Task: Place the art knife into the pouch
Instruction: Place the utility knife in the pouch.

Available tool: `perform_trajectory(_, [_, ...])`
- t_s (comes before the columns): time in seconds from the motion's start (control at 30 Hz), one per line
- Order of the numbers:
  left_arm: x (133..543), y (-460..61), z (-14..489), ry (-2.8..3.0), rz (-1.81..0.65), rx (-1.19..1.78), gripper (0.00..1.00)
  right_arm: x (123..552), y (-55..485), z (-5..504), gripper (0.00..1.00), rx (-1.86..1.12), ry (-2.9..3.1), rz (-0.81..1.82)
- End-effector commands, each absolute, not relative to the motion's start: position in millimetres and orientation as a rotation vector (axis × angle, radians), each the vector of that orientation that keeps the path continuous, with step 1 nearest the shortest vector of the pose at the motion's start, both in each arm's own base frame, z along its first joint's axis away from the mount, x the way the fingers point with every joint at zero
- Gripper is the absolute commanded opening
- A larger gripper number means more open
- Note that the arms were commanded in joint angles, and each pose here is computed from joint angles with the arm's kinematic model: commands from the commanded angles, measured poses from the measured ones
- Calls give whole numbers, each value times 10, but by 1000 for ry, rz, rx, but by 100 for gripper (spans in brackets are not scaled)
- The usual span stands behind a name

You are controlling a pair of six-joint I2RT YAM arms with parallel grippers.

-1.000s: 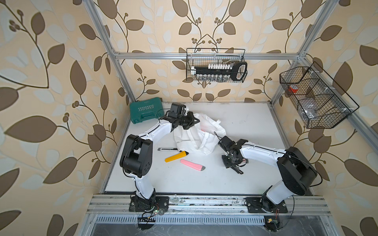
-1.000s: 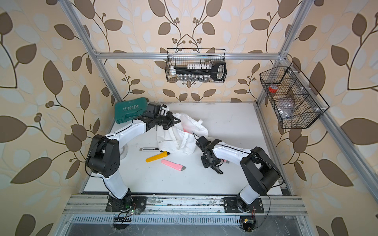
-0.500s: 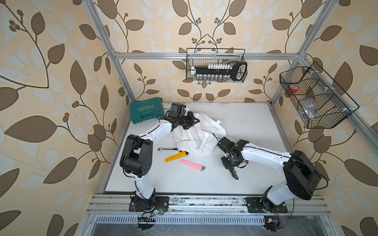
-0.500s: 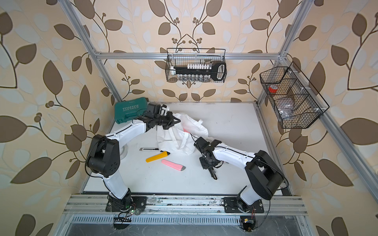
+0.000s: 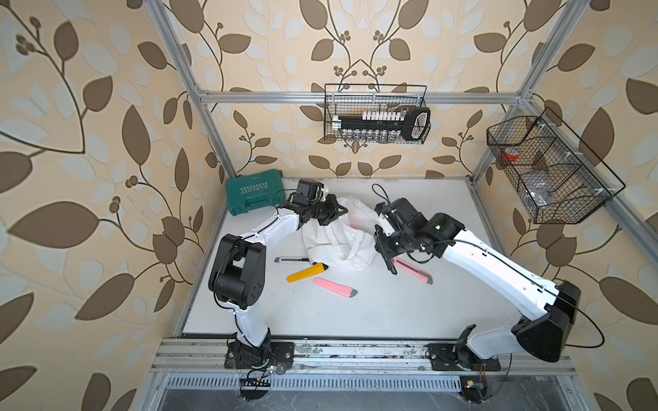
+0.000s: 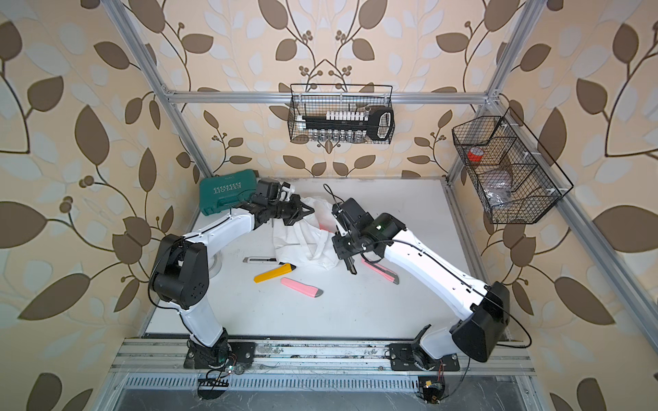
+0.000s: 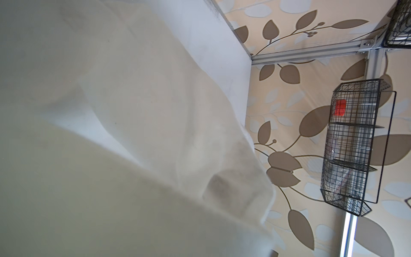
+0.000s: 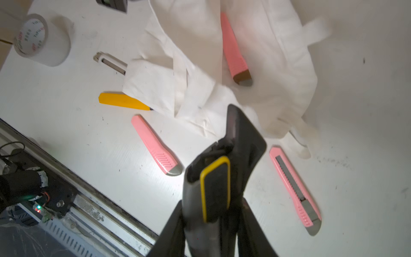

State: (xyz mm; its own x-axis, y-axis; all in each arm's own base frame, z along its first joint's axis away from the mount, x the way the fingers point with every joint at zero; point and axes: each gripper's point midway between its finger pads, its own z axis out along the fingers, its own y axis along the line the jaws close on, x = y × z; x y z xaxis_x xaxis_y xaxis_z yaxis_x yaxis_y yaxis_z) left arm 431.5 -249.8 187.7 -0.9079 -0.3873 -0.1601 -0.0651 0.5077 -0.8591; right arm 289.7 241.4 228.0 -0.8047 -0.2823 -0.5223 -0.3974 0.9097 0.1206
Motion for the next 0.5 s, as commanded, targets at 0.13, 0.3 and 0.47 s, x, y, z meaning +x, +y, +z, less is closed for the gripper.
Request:
perform_trajectory(0.13, [4313, -2565, 1973, 2416, -1376, -337, 0, 3734, 2772, 2532, 26, -563, 2353, 301])
perform_trajectory(0.3, [4311, -2567, 1993, 2415, -1378, -336, 0, 4110, 2874, 2671, 26, -550, 2185, 308])
perform_trajectory(0.47, [4319, -2566, 1994, 2413, -1378, -335, 0, 4303, 2940, 2631, 26, -559, 2086, 281])
